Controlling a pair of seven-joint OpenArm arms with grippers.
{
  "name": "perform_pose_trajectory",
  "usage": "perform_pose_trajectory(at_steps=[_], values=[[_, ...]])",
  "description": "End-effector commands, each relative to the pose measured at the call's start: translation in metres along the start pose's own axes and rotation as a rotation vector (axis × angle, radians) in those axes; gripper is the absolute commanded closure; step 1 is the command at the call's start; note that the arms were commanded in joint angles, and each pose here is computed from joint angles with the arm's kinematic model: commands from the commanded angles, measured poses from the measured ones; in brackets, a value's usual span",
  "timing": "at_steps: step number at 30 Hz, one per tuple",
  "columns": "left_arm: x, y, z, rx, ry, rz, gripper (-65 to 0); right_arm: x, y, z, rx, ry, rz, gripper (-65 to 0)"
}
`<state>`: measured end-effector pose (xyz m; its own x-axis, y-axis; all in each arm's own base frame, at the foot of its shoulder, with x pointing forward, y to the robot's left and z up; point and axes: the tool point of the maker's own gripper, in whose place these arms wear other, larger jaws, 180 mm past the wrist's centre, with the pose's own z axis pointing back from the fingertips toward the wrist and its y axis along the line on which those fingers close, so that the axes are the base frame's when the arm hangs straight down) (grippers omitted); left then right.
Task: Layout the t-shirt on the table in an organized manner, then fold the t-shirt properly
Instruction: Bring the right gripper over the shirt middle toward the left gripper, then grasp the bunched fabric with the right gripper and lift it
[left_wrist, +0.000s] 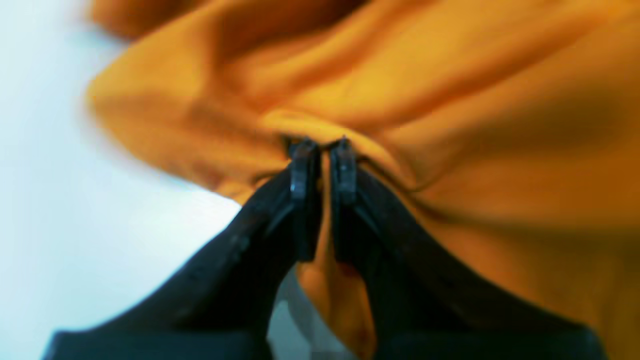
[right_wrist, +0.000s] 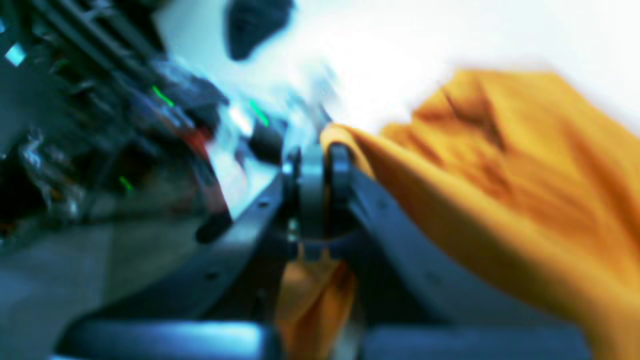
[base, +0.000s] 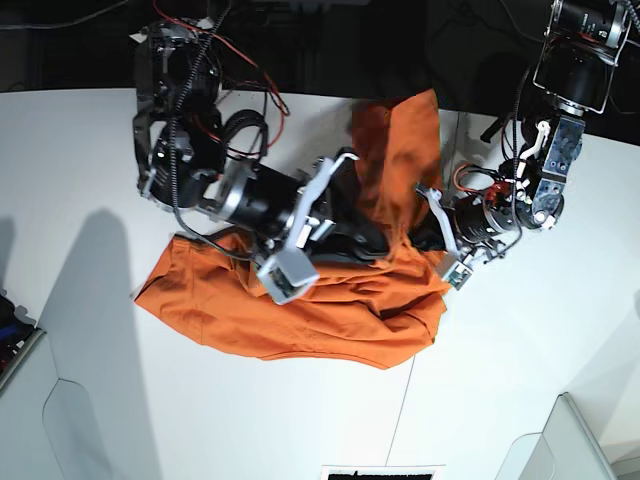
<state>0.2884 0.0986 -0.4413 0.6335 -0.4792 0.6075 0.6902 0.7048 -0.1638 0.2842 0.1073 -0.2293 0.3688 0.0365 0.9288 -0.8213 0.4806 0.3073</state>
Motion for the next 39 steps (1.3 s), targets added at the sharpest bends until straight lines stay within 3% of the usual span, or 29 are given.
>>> perform_pose_trajectory(at_steps=[1, 3, 7, 12, 15, 17, 21, 25, 30, 35, 39], values=[[-0.045, -0.015, -0.004, -0.032, 0.177, -0.019, -6.0, 0.029, 0.012, -0.009, 0.032, -0.08, 0.059, 0.0], [-0.053, -0.024, -0.006, -0.053, 0.184, -0.004, -6.0, 0.04, 0.023, -0.029, 0.05, -0.067, 0.149, 0.0], [-0.068, -0.046, -0.007, -0.126, 0.193, 0.015, -6.0, 0.028, 0.027, -0.064, 0.077, 0.056, 0.248, 0.0], [-0.081, -0.061, -0.006, -0.17, 0.205, 0.046, -6.0, -0.005, 0.011, -0.084, 0.064, 0.175, 0.219, 0.0], [-0.078, -0.064, -0.006, -0.182, 0.19, 0.062, -6.0, -0.012, 0.007, -0.084, 0.058, 0.196, 0.203, -20.6], [-0.075, -0.064, -0.006, -0.187, 0.18, 0.067, -6.0, -0.007, 0.001, -0.082, 0.033, 0.187, 0.189, -27.6], [-0.074, -0.063, -0.006, -0.185, 0.178, 0.063, -6.0, 0.011, -0.022, -0.066, -0.055, 0.158, 0.156, -27.6], [-0.074, -0.063, -0.006, -0.185, 0.178, 0.063, -6.0, 0.031, -0.055, -0.035, -0.171, 0.067, 0.098, -27.6], [-0.074, -0.063, -0.006, -0.185, 0.178, 0.063, -6.0, 0.019, -0.096, 0.0, -0.291, 0.045, -0.013, -27.6], [-0.067, -0.063, -0.007, -0.184, 0.144, 0.066, -6.0, -0.004, -0.073, 0.015, -0.122, 0.007, -0.148, -27.6], [-0.064, -0.061, -0.007, -0.18, 0.133, 0.063, -6.0, -0.027, -0.064, 0.018, -0.107, 0.043, -0.192, -27.6]])
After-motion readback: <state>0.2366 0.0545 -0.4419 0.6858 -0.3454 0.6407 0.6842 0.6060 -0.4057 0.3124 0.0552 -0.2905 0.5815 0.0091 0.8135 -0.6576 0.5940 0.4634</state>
